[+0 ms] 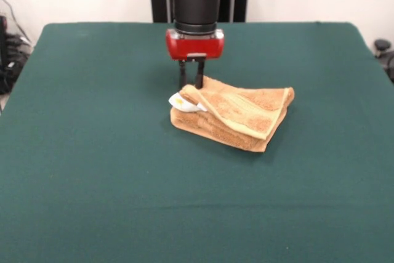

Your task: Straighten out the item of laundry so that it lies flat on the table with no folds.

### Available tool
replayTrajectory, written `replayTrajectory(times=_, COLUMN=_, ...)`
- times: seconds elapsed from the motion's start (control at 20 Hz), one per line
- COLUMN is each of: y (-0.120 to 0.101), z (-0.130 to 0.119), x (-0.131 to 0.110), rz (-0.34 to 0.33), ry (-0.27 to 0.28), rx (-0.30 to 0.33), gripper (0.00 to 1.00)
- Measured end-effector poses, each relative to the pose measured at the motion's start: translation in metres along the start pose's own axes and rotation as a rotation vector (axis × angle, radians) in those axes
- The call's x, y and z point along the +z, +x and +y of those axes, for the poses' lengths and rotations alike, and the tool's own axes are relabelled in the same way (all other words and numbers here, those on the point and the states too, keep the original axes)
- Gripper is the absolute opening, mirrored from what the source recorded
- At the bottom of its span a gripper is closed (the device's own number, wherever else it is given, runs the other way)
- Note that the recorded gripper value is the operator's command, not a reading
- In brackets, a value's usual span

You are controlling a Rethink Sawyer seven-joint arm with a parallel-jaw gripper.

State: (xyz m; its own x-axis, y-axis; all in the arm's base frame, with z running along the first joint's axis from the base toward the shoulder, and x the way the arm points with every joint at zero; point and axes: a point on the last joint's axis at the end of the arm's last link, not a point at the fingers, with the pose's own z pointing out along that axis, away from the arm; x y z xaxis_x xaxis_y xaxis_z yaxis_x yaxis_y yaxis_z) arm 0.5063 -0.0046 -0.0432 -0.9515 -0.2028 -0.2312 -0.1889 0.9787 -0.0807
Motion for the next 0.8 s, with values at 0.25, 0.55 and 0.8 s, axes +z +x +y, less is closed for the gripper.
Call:
replayTrajectory(times=0.25, y=-0.001, z=0.0067, x=-0.0004, rz=-0.008, ry=0.01, rx=0.002, gripper=0.0)
replayTrajectory(times=0.55, y=-0.0015, z=0.0083, x=-0.0005, rz=-0.005, ry=0.024, rx=0.024, gripper=0.0)
replayTrajectory(times=0.8, y=-0.0026, z=0.0089, x=-0.0005, rz=0.001, ry=0.03, rx=0.053, gripper=0.0)
